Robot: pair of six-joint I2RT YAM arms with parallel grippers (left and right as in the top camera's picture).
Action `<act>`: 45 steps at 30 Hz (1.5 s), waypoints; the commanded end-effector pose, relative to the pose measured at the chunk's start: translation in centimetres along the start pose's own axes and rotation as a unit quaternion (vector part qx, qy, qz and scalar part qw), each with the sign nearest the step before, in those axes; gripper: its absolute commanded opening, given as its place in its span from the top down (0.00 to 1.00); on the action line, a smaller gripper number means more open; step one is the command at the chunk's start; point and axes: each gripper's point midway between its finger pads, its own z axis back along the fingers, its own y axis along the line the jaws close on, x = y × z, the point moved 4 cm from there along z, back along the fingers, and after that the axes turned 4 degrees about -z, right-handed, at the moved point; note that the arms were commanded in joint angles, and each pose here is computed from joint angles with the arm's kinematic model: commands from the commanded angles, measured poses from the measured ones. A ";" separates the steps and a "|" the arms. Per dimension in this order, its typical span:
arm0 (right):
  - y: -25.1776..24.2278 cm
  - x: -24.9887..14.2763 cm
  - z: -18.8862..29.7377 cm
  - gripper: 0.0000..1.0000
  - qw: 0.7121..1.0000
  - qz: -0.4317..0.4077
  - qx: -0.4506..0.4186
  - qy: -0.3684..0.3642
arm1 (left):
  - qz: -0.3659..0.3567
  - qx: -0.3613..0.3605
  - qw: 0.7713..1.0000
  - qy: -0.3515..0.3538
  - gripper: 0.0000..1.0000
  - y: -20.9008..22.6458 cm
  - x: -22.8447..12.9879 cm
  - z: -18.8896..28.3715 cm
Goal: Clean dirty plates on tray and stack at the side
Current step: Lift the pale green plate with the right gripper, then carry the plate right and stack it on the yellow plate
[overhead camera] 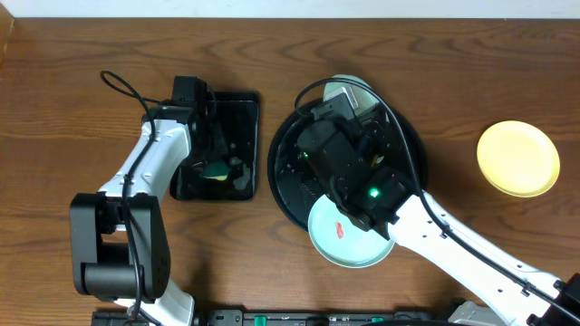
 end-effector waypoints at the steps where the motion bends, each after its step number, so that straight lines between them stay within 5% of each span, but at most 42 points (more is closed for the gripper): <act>1: -1.6 0.0 -0.4 0.99 0.998 -0.064 -0.019 0.008 | -0.004 0.003 1.000 0.003 0.92 0.3 0.0 -0.1; 8: -0.7 -4.2 -3.1 0.99 0.967 -0.210 0.082 0.116 | -0.004 0.005 1.000 0.011 0.92 0.4 -0.4 -0.1; 18: -9.8 -10.4 -6.9 0.99 0.832 -0.479 0.152 0.236 | -0.004 0.005 1.000 0.011 0.92 0.4 -0.4 -0.1; 26: -18.7 -23.0 -10.3 0.99 0.719 -0.605 0.017 0.342 | -0.004 0.005 1.000 0.011 0.92 0.4 -0.4 -0.1; 34: -20.5 -33.9 -12.5 0.99 0.613 -0.659 -0.054 0.432 | -0.004 0.004 1.000 0.008 0.92 0.3 -0.3 -0.1; 37: -20.0 -34.1 -14.2 0.99 0.630 -0.660 0.018 0.409 | -0.004 0.004 1.000 0.008 0.92 0.3 -0.3 -0.1; 41: -19.6 -32.4 -15.1 0.60 0.651 -0.657 0.089 0.369 | -0.004 0.004 1.000 0.006 0.92 0.3 -0.2 -0.1; 45: -19.7 -30.3 -14.5 0.50 0.667 -0.649 0.104 0.351 | -0.004 0.003 1.000 0.006 0.93 0.3 -0.2 -0.1</act>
